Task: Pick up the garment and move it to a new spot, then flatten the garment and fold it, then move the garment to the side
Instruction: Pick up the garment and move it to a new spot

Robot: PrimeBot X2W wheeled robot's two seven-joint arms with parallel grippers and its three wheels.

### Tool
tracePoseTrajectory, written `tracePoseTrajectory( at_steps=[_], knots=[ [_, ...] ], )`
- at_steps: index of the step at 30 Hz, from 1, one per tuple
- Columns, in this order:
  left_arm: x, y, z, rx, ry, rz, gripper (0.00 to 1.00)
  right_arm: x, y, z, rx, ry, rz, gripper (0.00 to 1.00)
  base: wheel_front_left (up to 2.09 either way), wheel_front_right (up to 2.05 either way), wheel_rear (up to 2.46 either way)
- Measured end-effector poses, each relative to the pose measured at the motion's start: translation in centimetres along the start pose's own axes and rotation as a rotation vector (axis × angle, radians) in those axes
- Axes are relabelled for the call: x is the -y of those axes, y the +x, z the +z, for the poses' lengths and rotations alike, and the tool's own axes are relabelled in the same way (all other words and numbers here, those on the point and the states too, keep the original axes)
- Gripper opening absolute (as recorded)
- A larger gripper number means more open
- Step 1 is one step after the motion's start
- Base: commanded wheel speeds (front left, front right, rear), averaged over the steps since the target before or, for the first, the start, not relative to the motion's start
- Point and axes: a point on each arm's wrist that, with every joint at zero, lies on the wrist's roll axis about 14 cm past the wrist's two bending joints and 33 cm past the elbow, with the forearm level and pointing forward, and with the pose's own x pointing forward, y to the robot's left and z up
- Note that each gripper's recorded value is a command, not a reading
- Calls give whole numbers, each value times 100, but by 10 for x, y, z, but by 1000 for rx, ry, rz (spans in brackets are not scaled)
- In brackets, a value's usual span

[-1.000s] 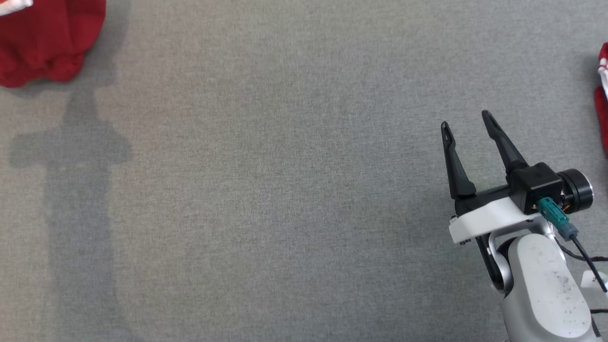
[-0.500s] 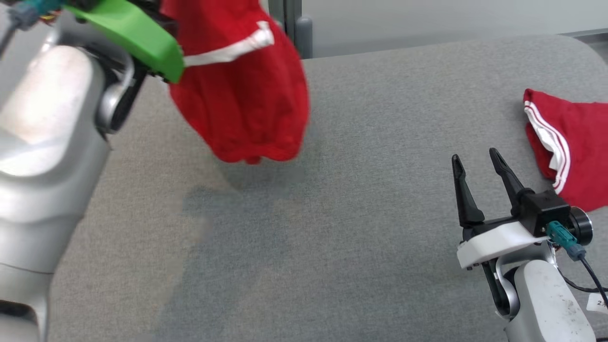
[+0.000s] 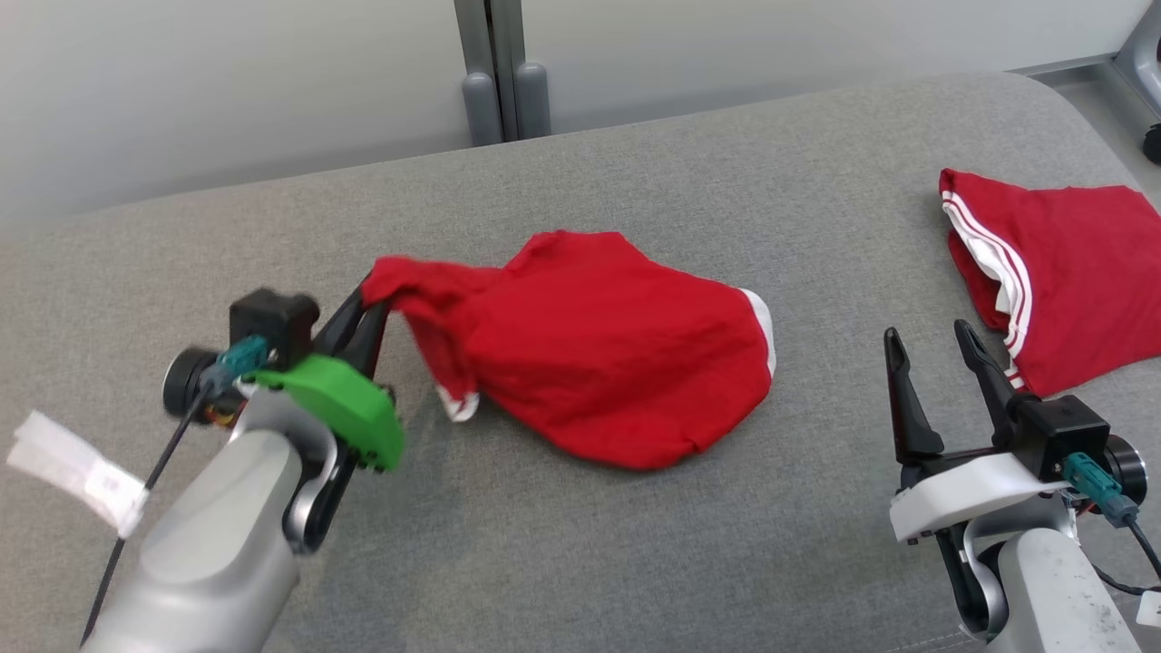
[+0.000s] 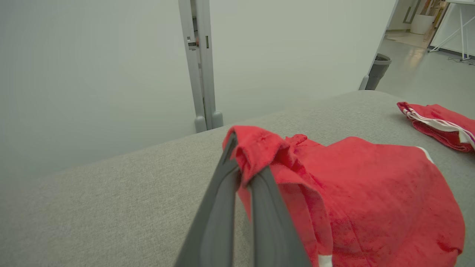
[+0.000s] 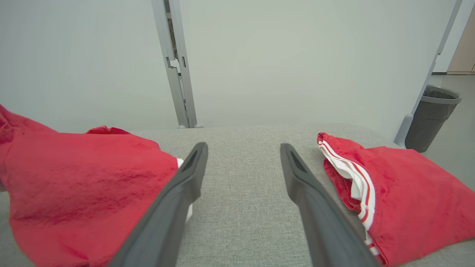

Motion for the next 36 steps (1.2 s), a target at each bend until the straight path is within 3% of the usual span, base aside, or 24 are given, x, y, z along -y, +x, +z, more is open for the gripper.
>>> tracePoseTrajectory(
  at_steps=[6, 7, 8, 9, 10, 14, 23, 36],
  knots=[
    [-42, -38, -69, -169, -52, 166, 0, 6, 0, -6, -16, -6, -17, 100, 0, 0, 0],
    [-46, -42, -71, -169, -50, 182, 14, 5, 1, -7, -20, -9, -14, 100, 0, 0, 0],
    [-48, -43, -70, -168, -28, 186, 43, 5, 1, -8, -24, -10, -12, 100, 0, 0, 0],
    [-50, -45, -69, -161, -21, 193, 95, 4, 1, -10, -29, -9, -10, 100, 0, 0, 0],
    [-51, -49, -72, -160, -42, 210, 100, 3, 1, -12, -33, -9, -7, 100, 0, 0, 0],
    [-51, -67, -84, -166, -82, 249, 100, 0, 1, -13, -38, -6, -1, 100, 0, 0, 0],
    [-46, -87, -63, -45, -138, 300, 100, -4, -2, -5, -22, -13, 12, 100, 0, 0, 0],
    [-8, -118, -35, 111, -164, 319, 100, -11, -24, -1, -17, -16, 31, 100, 0, 0, 0]
  ],
)
